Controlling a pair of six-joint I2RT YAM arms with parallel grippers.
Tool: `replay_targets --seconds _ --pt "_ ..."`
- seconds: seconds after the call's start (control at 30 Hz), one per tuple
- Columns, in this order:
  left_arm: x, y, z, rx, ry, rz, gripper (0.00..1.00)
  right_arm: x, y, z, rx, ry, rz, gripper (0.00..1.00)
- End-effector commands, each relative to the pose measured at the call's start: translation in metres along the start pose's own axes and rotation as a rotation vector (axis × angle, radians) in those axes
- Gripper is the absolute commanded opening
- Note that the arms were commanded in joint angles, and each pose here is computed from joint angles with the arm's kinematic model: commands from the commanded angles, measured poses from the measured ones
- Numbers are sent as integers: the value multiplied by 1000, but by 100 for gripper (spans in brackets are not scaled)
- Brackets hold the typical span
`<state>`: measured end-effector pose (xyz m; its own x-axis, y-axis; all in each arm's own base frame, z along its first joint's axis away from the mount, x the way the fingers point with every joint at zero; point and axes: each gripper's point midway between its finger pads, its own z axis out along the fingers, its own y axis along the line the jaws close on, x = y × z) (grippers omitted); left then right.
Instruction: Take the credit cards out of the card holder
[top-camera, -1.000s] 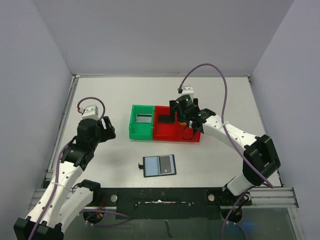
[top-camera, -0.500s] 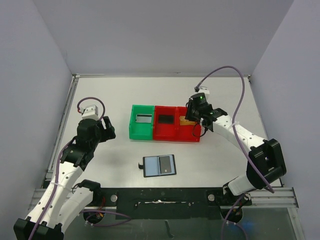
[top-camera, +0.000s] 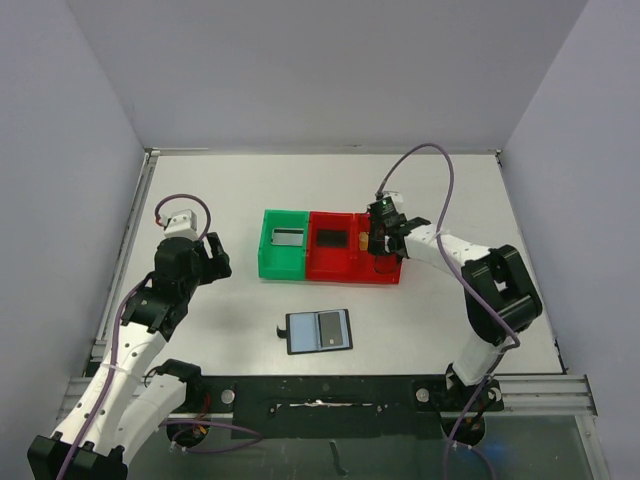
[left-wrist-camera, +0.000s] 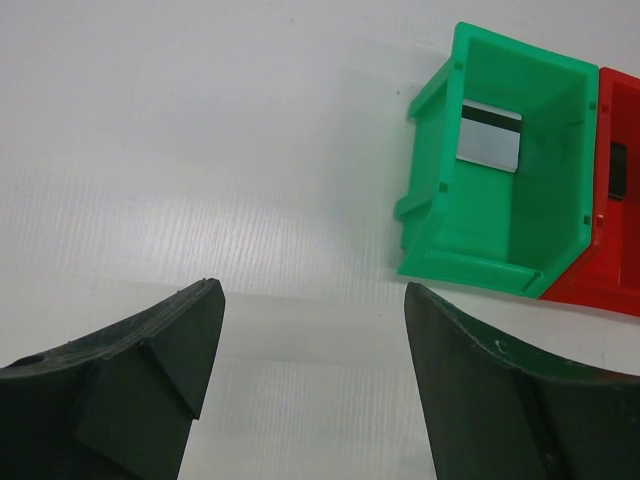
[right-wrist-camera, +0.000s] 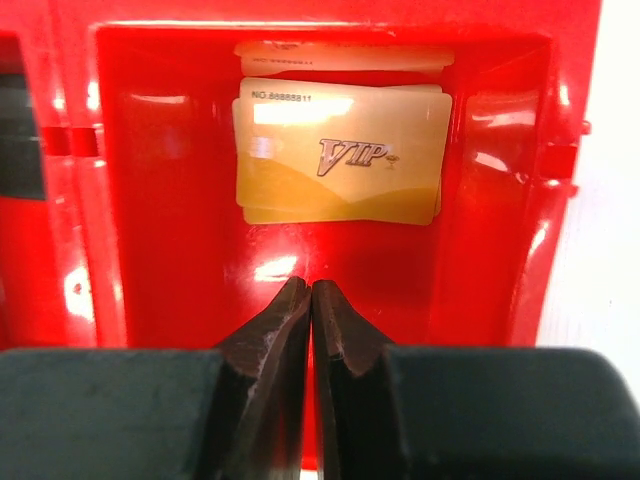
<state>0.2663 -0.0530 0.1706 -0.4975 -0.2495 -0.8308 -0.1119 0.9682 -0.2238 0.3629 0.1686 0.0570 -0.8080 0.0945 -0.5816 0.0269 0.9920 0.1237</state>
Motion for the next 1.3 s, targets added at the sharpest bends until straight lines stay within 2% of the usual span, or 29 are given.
replay_targets --seconds 0.0,0.73,0.97,1.27 --pt "-17 -7 0 27 -59 1 73 -26 5 9 5 -78 -23 7" --pt "-16 -7 2 29 -50 5 73 -28 3 47 57 -83 -93 5" --pt "-16 -8 2 32 -52 4 73 -18 2 50 50 -59 -101 13" --pt "-16 -9 2 36 -51 5 73 -57 18 8 -20 -140 -103 24"
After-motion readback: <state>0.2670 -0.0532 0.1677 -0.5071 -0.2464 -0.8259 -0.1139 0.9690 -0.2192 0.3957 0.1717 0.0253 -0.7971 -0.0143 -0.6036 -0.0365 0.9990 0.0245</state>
